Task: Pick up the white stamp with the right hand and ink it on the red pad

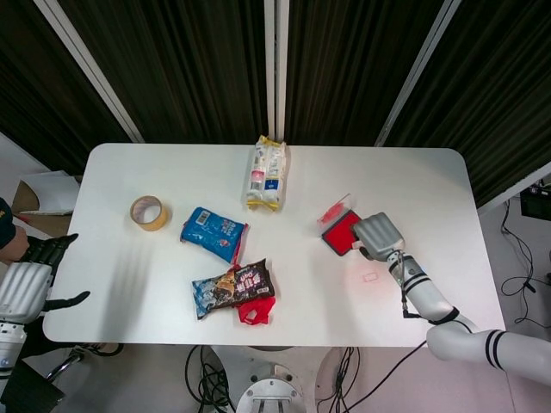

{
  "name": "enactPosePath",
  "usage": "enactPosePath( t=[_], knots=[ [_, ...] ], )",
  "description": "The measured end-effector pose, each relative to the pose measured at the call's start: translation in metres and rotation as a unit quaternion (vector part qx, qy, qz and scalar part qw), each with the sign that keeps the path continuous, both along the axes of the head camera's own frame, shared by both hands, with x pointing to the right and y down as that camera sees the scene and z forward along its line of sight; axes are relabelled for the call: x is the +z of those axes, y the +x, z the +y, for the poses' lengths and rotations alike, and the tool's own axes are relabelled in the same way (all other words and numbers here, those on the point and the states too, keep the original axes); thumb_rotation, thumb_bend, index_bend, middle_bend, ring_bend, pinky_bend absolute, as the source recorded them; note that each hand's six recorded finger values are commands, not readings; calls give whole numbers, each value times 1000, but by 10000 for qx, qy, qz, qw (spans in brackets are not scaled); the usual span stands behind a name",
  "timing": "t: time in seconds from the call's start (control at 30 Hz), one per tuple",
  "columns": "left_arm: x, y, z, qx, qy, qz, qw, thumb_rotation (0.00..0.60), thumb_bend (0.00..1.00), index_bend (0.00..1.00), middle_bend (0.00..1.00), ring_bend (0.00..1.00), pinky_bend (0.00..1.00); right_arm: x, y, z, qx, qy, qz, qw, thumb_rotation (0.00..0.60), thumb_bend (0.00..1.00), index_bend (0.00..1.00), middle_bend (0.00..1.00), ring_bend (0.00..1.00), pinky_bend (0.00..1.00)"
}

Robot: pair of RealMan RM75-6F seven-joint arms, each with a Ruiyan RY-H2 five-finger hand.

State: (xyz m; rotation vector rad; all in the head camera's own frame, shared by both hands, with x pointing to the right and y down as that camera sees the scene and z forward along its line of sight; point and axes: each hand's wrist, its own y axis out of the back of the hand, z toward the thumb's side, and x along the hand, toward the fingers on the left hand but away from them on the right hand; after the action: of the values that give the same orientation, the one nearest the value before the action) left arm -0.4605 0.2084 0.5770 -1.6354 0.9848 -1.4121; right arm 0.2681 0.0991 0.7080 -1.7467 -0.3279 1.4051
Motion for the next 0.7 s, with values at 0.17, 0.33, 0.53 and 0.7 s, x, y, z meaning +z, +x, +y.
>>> enactPosePath(
  t=[0.17,0.33,0.53,0.7],
  knots=[
    [4,1,2,19,-63,-1,10000,496,0,110,153,154,262,3,23,26,27,-56,21,10000,600,318,669,596,784,978],
    [4,4,2,51,-41,46,10000,494,0,110,153,154,262,5,40,48,148,112,-38,9998,600,312,669,592,784,978],
    [4,1,4,21,-63,32,10000,495,0,110,153,154,263,12,46,66,293,20,-158,9994,600,308,663,585,784,977],
    [3,-2,4,3,-43,23,10000,494,0,110,153,154,263,15,45,71,294,-16,-197,9994,600,306,660,582,784,977]
  ],
)
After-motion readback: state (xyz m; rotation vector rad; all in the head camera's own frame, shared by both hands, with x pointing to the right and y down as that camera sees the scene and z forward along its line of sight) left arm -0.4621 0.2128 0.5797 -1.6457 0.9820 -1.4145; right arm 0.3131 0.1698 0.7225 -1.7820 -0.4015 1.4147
